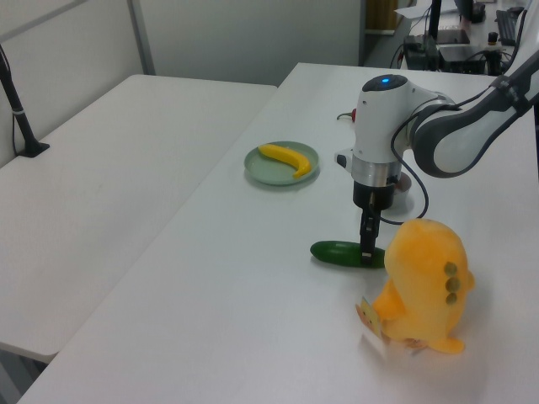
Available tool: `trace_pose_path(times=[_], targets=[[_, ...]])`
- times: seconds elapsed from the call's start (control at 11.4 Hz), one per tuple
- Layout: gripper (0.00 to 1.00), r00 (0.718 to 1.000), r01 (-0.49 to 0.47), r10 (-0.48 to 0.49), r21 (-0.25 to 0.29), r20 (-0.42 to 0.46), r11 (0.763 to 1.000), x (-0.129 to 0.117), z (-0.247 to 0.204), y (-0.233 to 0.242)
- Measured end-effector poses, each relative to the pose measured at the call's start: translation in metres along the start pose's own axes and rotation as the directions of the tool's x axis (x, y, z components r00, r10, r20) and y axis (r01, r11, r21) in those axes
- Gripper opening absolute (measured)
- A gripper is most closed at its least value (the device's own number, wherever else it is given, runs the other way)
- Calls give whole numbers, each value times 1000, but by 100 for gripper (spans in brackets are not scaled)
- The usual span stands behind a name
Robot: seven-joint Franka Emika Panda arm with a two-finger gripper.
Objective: Put the cucumber on the left side of the bowl
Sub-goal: 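Lower the gripper over the cucumber and close on it, then carry the cucumber toward the grey bowl and set it beside the bowl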
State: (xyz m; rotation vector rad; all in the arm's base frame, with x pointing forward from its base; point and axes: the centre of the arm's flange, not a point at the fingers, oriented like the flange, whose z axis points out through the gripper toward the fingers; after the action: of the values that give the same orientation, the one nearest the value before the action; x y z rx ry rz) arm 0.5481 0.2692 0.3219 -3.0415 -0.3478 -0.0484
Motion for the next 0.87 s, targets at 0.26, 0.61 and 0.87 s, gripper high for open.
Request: trace_pose_path(times=[0.26, 0.61, 0.87], targets=[[45, 1000, 20, -20, -20, -6, 1000, 0, -1, 0], [45, 1000, 19, -19, -21, -7, 1000, 1, -1, 2], [45, 1000, 11, -12, -22, -15, 1000, 3, -5, 5]])
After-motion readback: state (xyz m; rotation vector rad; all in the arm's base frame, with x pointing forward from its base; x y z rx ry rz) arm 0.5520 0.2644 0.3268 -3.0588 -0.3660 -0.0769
